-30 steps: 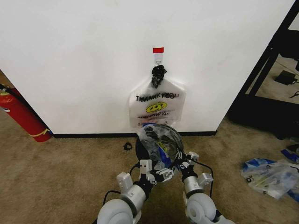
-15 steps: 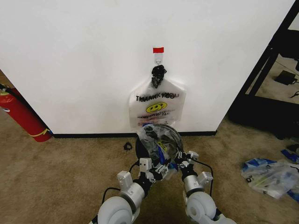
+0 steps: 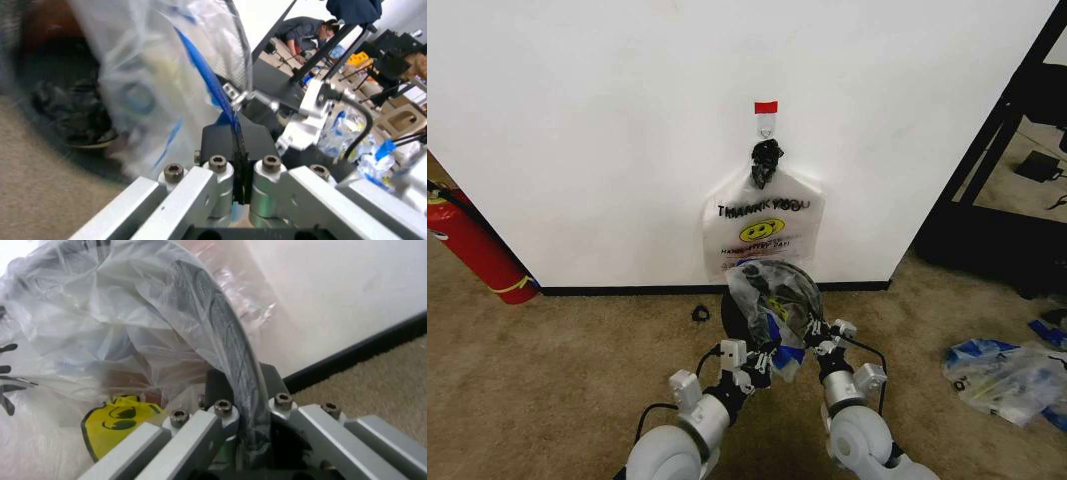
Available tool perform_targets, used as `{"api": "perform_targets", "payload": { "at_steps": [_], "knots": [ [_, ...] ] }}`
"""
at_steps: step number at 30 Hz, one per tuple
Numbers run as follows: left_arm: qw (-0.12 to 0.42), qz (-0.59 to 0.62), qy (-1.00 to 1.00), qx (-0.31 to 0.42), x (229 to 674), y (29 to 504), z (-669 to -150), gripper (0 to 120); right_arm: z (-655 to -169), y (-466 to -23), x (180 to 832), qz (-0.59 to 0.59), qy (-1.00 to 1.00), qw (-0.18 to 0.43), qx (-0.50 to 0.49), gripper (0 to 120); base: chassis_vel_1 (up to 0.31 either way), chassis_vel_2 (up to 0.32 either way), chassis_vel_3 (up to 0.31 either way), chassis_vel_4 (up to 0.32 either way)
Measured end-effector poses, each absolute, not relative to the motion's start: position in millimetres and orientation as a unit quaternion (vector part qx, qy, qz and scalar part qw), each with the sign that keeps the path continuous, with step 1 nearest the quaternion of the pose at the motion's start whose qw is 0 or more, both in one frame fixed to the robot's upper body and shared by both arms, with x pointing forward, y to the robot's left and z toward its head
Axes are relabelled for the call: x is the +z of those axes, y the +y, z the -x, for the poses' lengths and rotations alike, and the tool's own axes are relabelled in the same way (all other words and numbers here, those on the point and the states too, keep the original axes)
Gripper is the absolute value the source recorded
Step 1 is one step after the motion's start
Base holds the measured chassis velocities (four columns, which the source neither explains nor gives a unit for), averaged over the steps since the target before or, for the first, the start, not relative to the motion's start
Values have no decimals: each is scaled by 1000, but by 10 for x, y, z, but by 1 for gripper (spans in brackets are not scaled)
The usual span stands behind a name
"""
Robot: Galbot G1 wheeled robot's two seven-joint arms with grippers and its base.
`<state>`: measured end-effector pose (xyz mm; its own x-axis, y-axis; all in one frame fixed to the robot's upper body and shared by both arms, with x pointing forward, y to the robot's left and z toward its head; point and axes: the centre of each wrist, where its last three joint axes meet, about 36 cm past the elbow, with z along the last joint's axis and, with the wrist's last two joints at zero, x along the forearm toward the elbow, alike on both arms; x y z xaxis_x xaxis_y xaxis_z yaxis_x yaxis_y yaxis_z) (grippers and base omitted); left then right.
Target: Pick up the garbage bag from the wall and place it over the trash bin.
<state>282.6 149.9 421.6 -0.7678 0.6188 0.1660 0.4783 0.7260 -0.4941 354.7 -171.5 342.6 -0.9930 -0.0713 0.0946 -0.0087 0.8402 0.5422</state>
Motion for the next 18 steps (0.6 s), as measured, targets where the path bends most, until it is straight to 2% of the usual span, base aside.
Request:
{"api": "perform_targets", "payload": {
  "at_steps": [11, 18],
  "knots": [
    [141, 261, -941, 161, 3978, 1793, -2870, 0, -3606, -1756, 3761, -2, -934, 71, -351, 0, 0, 0, 0, 0],
    [119, 242, -959, 91, 3792, 1912, -3010, 0, -3563, -1793, 3855, -4, -928, 77, -364, 0, 0, 0, 0, 0]
  ]
}}
